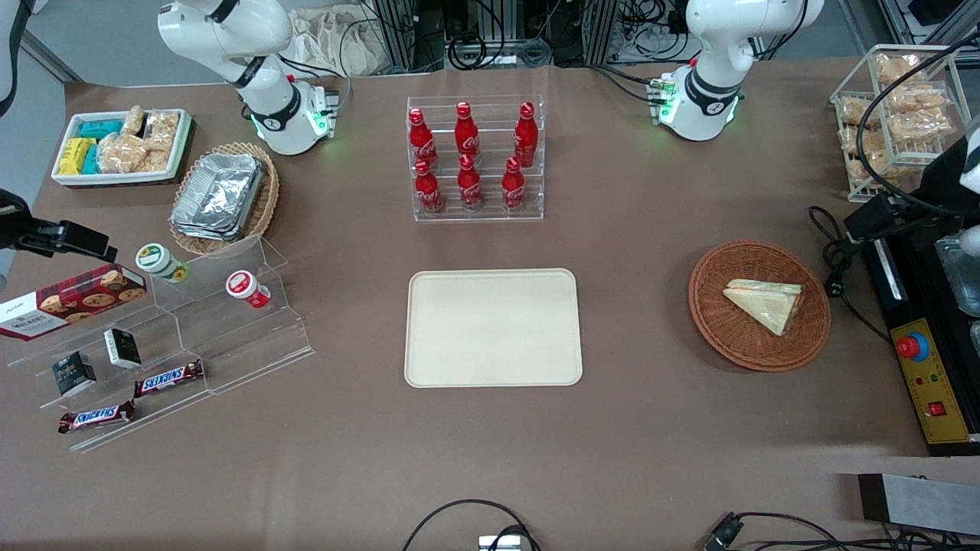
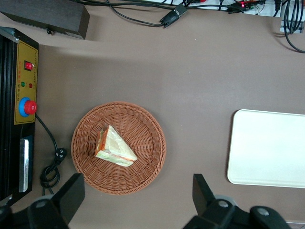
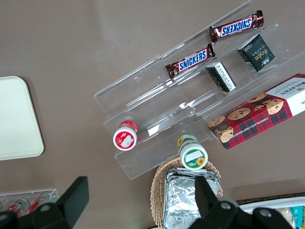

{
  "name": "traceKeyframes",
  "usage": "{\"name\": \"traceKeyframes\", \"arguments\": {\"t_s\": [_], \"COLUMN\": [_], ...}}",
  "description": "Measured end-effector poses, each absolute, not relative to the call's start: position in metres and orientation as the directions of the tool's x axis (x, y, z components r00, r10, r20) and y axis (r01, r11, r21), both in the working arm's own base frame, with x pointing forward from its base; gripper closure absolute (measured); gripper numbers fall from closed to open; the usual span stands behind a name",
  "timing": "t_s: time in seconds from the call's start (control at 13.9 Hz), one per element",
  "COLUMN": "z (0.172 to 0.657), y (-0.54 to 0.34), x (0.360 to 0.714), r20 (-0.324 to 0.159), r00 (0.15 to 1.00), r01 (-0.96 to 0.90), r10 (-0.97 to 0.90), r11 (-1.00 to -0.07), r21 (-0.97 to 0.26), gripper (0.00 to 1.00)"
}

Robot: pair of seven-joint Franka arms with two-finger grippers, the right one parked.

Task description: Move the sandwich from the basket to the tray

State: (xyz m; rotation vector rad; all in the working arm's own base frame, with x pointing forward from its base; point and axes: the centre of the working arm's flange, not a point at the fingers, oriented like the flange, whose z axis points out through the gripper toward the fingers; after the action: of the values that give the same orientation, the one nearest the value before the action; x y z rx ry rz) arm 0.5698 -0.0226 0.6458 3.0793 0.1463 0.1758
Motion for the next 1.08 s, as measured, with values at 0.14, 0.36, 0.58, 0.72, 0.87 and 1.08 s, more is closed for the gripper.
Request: {"name": "traceKeyframes", "arguments": {"t_s": [0.14, 0.36, 0.58, 0.72, 0.87, 1.08], "z": [0.646, 0.646, 0.644, 0.639, 0.636, 0.634], "y": [-0.024, -0.024, -0.022, -0.021, -0.02, -0.019], "x": [0.57, 0.57, 0.57, 0.573, 0.575, 0.575], "r20": [0.11, 0.109, 0.105, 0.096, 0.09, 0.084], "r00": [0.988, 0.988, 0.988, 0.989, 0.99, 0.986], "r01": [0.099, 0.101, 0.104, 0.107, 0.108, 0.137], "r10": [0.106, 0.107, 0.11, 0.113, 0.113, 0.142], "r11": [-0.993, -0.993, -0.993, -0.992, -0.992, -0.989], "r21": [0.06, 0.06, 0.059, 0.059, 0.058, 0.06], "gripper": [0.0, 0.0, 0.0, 0.0, 0.0, 0.0]}}
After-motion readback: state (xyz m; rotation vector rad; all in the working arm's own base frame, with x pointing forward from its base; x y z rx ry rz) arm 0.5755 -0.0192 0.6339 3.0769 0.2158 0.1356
